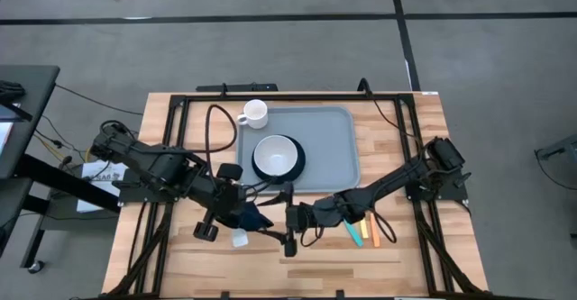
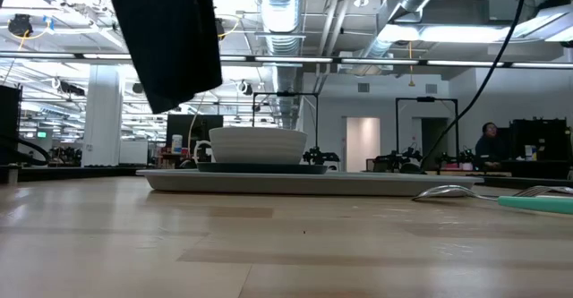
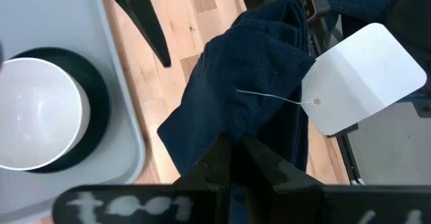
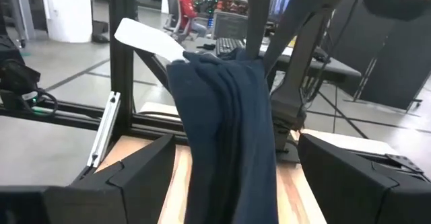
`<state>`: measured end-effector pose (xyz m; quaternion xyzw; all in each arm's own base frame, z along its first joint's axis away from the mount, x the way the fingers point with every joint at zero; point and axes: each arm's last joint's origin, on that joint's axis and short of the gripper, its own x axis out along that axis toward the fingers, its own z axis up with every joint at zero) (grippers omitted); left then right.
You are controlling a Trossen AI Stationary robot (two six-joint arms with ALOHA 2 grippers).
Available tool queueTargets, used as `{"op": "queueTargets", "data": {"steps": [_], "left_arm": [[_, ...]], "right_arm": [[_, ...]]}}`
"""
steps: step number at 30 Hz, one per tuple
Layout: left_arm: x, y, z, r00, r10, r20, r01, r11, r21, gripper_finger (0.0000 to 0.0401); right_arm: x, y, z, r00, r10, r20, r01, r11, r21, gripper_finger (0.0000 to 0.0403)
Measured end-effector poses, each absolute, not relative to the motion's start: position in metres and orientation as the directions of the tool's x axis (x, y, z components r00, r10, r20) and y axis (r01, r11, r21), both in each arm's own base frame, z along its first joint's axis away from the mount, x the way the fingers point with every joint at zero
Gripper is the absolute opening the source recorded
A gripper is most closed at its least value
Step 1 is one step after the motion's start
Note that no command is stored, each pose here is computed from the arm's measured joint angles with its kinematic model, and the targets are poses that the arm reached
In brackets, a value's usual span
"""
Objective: Set up tray
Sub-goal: Put the blue napkin on the gray serving tray to the right of the black plate
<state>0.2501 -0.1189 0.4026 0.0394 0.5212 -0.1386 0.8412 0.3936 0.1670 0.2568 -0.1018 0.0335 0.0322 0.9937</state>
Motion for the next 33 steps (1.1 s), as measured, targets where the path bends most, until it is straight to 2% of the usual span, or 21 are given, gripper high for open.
{"op": "queueTargets", "data": {"steps": [10, 13, 15, 17, 19, 21, 22, 26, 33], "left_arm": [[0.259, -0.11, 0.404, 0.462, -0.192, -0.866, 0.263, 0.962, -0.073, 0.0002], [0.26, -0.109, 0.404, 0.458, -0.189, -0.868, 0.26, 0.963, -0.072, 0.0002], [0.26, -0.109, 0.404, 0.458, -0.188, -0.869, 0.26, 0.963, -0.072, 0.0002], [0.26, -0.109, 0.404, 0.459, -0.186, -0.869, 0.259, 0.963, -0.07, 0.0002], [0.26, -0.109, 0.404, 0.459, -0.186, -0.869, 0.259, 0.963, -0.07, 0.0003], [0.26, -0.109, 0.404, 0.458, -0.186, -0.869, 0.258, 0.964, -0.07, 0.0009], [0.26, -0.109, 0.404, 0.458, -0.186, -0.869, 0.253, 0.965, -0.073, 0.0014], [0.26, -0.109, 0.404, 0.453, -0.2, -0.869, 0.242, 0.966, -0.096, 0.0037], [0.26, -0.11, 0.404, 0.457, -0.207, -0.865, 0.185, 0.973, -0.135, 0.0097]], "right_arm": [[0.402, 0.153, 0.264, 0.998, 0.023, -0.053, -0.033, 0.977, -0.209, 0.0305], [0.404, 0.15, 0.268, 0.999, 0.013, -0.046, -0.022, 0.978, -0.207, 0.0292], [0.406, 0.147, 0.271, 0.999, 0.006, -0.036, -0.013, 0.98, -0.201, 0.0268], [0.407, 0.145, 0.272, 0.999, 0.001, -0.039, -0.008, 0.982, -0.187, 0.0226], [0.408, 0.144, 0.272, 0.998, -0.004, -0.067, -0.009, 0.983, -0.184, 0.0158], [0.408, 0.144, 0.27, 0.996, -0.001, -0.089, -0.016, 0.981, -0.192, 0.0066], [0.408, 0.144, 0.269, 0.995, 0.007, -0.098, -0.027, 0.979, -0.204, 0.0035], [0.408, 0.144, 0.269, 0.995, 0.02, -0.102, -0.039, 0.981, -0.191, 0.0008], [0.408, 0.145, 0.267, 0.991, 0.024, -0.128, -0.048, 0.981, -0.189, 0.0003]]}}
